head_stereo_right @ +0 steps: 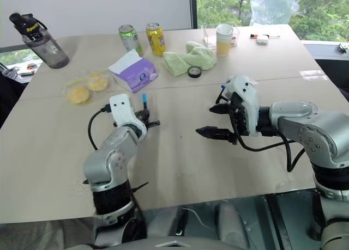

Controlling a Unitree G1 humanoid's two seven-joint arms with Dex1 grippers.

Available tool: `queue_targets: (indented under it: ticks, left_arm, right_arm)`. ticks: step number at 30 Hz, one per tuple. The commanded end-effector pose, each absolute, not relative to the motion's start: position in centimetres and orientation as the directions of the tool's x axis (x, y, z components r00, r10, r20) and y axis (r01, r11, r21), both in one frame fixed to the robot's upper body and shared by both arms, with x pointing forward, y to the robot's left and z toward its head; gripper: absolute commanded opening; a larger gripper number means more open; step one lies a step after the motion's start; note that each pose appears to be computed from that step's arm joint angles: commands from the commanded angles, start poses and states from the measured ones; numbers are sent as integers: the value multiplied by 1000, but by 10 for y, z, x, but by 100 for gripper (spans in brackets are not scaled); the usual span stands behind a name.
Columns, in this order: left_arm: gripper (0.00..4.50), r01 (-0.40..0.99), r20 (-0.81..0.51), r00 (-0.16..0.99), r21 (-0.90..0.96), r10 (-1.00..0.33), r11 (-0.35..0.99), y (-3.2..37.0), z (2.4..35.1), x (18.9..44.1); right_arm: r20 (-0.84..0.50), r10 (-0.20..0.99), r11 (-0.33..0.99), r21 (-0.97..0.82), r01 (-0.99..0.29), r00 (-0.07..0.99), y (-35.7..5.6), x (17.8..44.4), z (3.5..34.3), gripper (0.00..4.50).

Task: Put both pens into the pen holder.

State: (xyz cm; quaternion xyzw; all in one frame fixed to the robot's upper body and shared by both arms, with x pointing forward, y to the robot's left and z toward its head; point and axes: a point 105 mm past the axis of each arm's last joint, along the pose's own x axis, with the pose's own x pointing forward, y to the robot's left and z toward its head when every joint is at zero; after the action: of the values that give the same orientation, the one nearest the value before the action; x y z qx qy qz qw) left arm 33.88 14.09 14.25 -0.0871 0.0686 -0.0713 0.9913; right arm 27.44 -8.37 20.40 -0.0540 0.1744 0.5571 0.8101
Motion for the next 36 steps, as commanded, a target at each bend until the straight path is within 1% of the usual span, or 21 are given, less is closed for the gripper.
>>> queue_targets:
  ticks: [1,4,6,7,10,14,16,19,20,21,23,24,26,27,28,29,30,31,33,35,36]
  left_arm:
    - [3,490,139,869,-118,-474,864,111,180,315]
    - [3,660,226,748,-148,-624,737,100,186,297]
    - [3,762,238,640,-75,-731,643,88,188,283]
    - [3,790,240,604,-55,-760,610,84,188,278]
    - [3,818,295,563,-68,-772,570,79,196,276]
    - [3,855,338,504,-67,-795,514,65,204,273]
    - [3,864,341,489,-66,-803,499,62,205,271]
    - [3,880,336,464,-67,-820,470,58,204,269]
    - [0,886,332,454,-68,-827,459,57,203,268]
    - [0,889,327,449,-69,-832,452,57,202,267]
    - [0,892,316,445,-74,-838,445,58,201,267]
    - [0,894,313,443,-75,-840,443,58,200,267]
    - [0,895,309,439,-74,-844,439,58,200,267]
    - [0,895,306,440,-75,-844,439,59,200,267]
    - [0,896,303,440,-84,-845,436,59,200,267]
    - [44,898,299,436,-92,-849,429,59,199,267]
    - [89,897,288,440,-89,-851,433,59,198,267]
    - [119,895,280,442,-86,-852,437,59,198,268]
    - [213,877,262,477,-80,-839,474,60,197,272]
    - [313,871,236,488,-75,-840,485,62,194,273]
    - [356,866,208,499,-73,-841,495,65,190,274]
  right_arm:
    - [-302,879,427,161,-890,368,-89,285,216,450]
    - [-240,899,416,198,-888,368,-81,290,229,450]
    - [-187,914,395,215,-893,359,-72,291,243,450]
    - [-169,919,389,225,-893,357,-69,292,247,450]
    - [-150,915,400,251,-881,373,-66,296,251,450]
    - [-176,905,424,282,-861,387,-61,299,241,450]
    - [-168,915,401,295,-867,367,-57,295,241,450]
    - [-140,921,388,310,-868,362,-51,295,244,450]
    - [-125,924,382,316,-869,361,-50,294,245,396]
    - [-110,930,368,316,-874,351,-49,292,247,365]
    - [-86,939,341,318,-885,332,-48,288,251,270]
    - [-81,941,337,319,-886,329,-48,287,252,218]
    - [-78,941,337,321,-885,330,-48,287,252,133]
    - [-79,941,338,319,-885,331,-48,286,252,78]
    - [-78,941,337,320,-886,330,-48,286,251,36]
    - [-77,941,337,320,-885,330,-48,286,251,7]
    - [-75,938,343,318,-884,337,-48,286,251,7]
    - [-74,936,348,316,-883,343,-48,287,251,8]
    - [-66,929,366,292,-884,363,-49,289,254,8]
    - [-46,918,393,223,-892,393,-50,291,259,8]
    - [-33,911,411,154,-898,412,-51,292,264,8]
